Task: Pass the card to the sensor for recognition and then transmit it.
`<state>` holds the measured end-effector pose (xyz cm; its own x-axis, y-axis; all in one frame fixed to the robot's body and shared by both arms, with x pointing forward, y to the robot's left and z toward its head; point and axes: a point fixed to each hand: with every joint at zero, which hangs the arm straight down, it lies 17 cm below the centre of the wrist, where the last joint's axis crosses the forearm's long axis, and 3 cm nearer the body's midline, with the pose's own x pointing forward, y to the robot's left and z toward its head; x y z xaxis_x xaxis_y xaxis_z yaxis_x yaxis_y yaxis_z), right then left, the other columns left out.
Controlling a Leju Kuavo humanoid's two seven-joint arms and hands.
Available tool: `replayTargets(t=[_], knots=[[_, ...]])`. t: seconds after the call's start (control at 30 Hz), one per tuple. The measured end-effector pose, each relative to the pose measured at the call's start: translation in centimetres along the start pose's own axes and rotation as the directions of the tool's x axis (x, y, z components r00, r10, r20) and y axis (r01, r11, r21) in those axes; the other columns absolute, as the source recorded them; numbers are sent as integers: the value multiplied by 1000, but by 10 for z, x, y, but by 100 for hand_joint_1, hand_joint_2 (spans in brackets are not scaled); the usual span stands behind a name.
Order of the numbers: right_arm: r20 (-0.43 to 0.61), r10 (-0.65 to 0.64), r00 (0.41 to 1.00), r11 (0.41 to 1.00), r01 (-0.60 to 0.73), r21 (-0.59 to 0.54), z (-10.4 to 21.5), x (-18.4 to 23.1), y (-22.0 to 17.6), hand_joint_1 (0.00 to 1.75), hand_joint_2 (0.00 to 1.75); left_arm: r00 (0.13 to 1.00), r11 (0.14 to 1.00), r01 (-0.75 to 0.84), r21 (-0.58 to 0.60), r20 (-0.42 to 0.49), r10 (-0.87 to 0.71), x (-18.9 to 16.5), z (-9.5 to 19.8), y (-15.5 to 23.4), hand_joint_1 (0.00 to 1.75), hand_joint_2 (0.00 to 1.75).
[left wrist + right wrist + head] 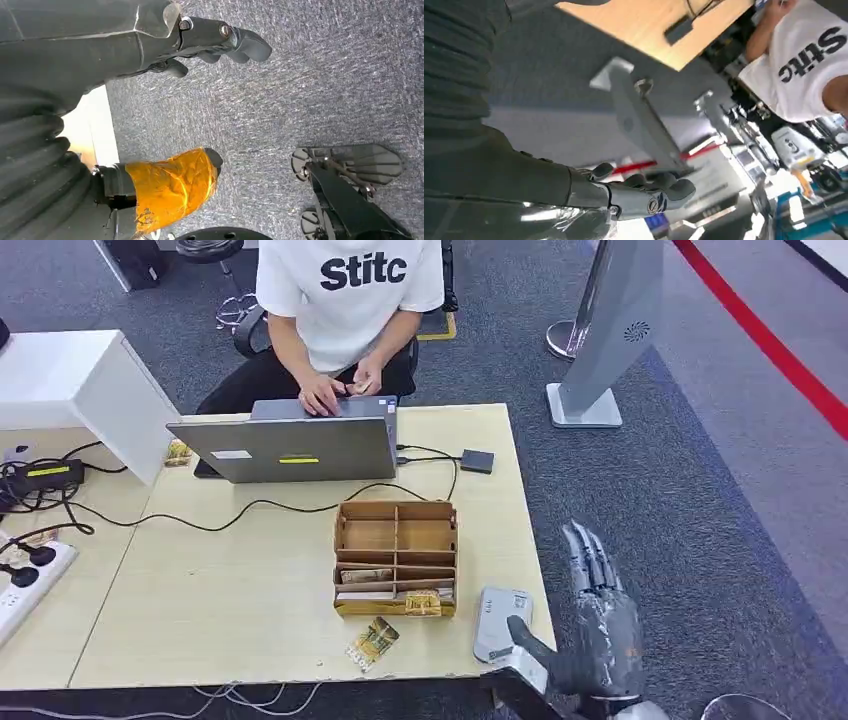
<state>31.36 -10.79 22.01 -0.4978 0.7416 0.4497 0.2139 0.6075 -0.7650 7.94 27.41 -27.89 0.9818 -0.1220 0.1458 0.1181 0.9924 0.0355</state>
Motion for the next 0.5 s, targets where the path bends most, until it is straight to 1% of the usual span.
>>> replayTargets(t=[0.07,0.1,0.17,0.23,0.33,0.5], knots=[[60,81,995,997,-81,4,-5,14,10,0,175,1000,1000,5,-4,-1,-5,1,0,-1,0,175],[108,123,986,992,-125,10,-6,25,20,0,175,1000,1000,9,-5,-2,-9,1,0,-1,0,175],[188,161,969,986,-167,21,-6,40,37,0,175,1000,1000,17,-8,0,-17,2,0,-2,0,175],[243,168,955,981,-185,48,-4,50,54,0,175,1000,1000,21,-9,1,-21,3,0,-3,0,175],[293,167,941,976,-200,86,1,55,73,0,175,1000,1000,27,-9,2,-27,3,0,-3,0,175],[335,168,927,967,-221,127,5,57,92,0,175,1000,1000,29,-9,2,-29,3,0,-3,0,175]])
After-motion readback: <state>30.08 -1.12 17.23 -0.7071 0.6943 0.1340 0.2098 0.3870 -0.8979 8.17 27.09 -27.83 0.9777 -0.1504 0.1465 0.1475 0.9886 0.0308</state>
